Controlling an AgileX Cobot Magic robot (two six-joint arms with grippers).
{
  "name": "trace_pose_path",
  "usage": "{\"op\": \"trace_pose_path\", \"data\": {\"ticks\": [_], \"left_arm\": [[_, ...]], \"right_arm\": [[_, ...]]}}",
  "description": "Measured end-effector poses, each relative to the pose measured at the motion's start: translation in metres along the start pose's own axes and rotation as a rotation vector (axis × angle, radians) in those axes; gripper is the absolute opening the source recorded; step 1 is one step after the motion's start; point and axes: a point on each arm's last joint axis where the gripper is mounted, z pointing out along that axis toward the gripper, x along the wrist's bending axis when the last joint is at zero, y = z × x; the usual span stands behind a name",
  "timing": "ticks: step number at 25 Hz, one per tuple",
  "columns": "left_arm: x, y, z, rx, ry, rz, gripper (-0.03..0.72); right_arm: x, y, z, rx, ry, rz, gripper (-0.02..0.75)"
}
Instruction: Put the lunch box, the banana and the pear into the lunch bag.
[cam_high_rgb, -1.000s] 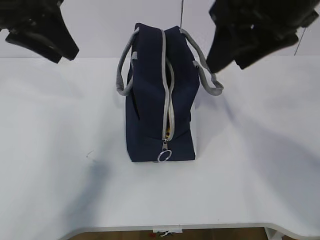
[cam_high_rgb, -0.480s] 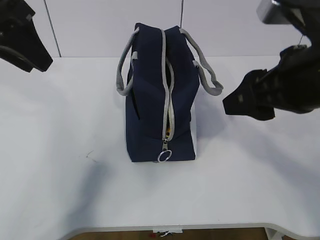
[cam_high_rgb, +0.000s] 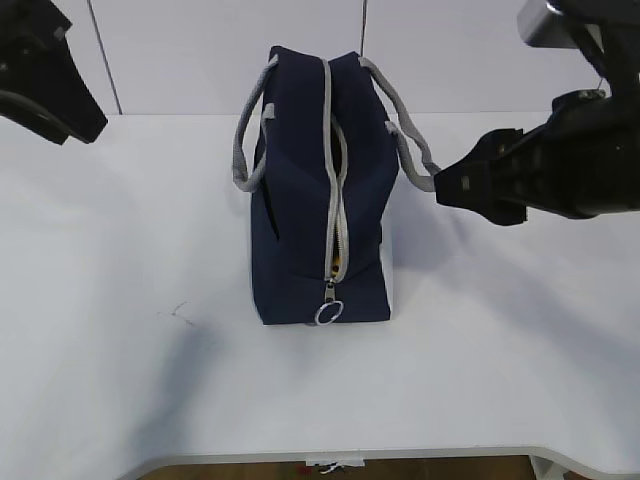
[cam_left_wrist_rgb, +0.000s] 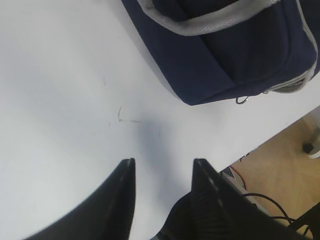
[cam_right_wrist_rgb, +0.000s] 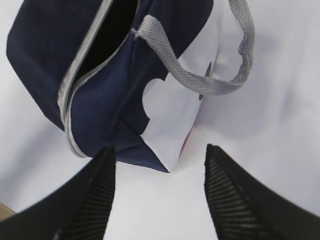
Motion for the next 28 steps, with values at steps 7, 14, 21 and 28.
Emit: {"op": "trace_pose_path", "data": {"ticks": [7, 14, 21, 28], "left_arm": [[0.002, 0.000, 0.000, 0.005, 0.022, 0.008, 0.267], [0.003, -0.001, 0.000, 0.006, 0.028, 0.010, 0.265], [0.003, -0.001, 0.000, 0.007, 0.032, 0.011, 0.253], [0.003, -0.001, 0.000, 0.007, 0.032, 0.011, 0.249]], "right_arm": [[-0.005, -0.009, 0.016, -0.105, -0.027, -0.035, 0.456], [0.025, -0.033, 0.026, -0.110, 0.050, -0.274, 0.456], [0.036, -0.069, 0.043, -0.232, 0.060, -0.323, 0.455], [0.027, -0.092, 0.065, -0.230, 0.024, -0.223, 0.455]]}}
